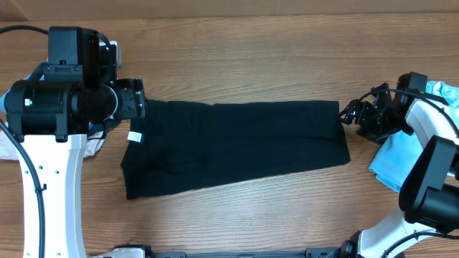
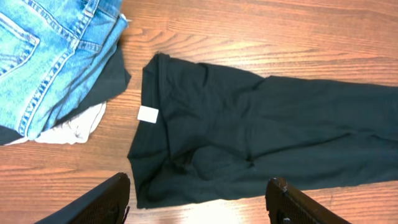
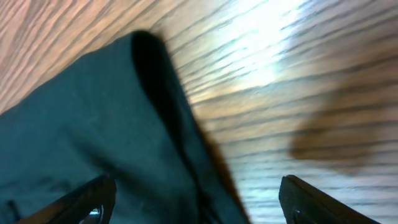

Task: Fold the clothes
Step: 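Pull both ends outward with both grippers to straighten the strip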

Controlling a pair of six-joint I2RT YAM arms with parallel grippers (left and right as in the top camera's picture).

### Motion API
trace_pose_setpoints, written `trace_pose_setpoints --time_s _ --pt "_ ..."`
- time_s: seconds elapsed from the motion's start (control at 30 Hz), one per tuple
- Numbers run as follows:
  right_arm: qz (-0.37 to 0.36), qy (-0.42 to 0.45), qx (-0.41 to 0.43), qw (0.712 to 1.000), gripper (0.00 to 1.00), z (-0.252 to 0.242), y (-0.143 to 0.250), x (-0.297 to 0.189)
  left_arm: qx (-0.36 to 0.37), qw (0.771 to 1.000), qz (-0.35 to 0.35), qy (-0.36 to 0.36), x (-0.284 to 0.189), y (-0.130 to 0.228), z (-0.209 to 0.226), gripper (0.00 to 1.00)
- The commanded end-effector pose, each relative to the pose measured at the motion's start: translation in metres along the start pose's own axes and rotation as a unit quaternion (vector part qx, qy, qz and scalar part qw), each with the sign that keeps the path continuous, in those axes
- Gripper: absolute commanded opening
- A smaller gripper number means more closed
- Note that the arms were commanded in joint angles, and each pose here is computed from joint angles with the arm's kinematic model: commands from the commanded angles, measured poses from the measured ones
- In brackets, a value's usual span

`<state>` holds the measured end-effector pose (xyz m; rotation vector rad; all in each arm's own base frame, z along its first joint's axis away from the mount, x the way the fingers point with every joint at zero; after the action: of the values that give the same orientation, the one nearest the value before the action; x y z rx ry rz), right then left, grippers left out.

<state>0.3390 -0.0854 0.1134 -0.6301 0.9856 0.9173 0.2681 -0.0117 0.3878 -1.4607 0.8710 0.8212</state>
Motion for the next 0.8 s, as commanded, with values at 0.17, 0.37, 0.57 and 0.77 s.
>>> trace_pose_setpoints --time_s 0.17,0.37,0.57,0.77 --pt "0.059 -0.049 -0.017 0.997 0.86 -0.010 0.025 0.029 -0.009 1.000 -0.014 0.017 -0.005 -0.004 -0.001 0.73" --pt "0.098 -0.101 -0.015 0.990 0.65 -0.005 0.037 0.032 -0.009 1.000 -0.015 0.019 -0.005 -0.004 -0.002 0.73" --pt "0.099 -0.143 -0.011 0.985 0.54 0.002 0.037 0.030 -0.008 0.999 -0.025 0.019 -0.005 -0.007 -0.002 0.73" --pt "0.082 -0.193 -0.015 0.978 0.04 0.013 0.027 0.023 -0.008 0.999 -0.026 0.019 -0.005 -0.007 -0.002 0.73"
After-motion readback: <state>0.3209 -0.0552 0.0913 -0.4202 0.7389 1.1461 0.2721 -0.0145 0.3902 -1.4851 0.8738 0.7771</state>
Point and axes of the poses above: each gripper's point midway between its finger pads, its own x axis out along the fingers, its own z axis along the line the jaws close on, y = z × x, the point moved 9 cm from there along -x, back along the fingers, and after that the axes turned 6 degrees about x, right-handed, at the moved point
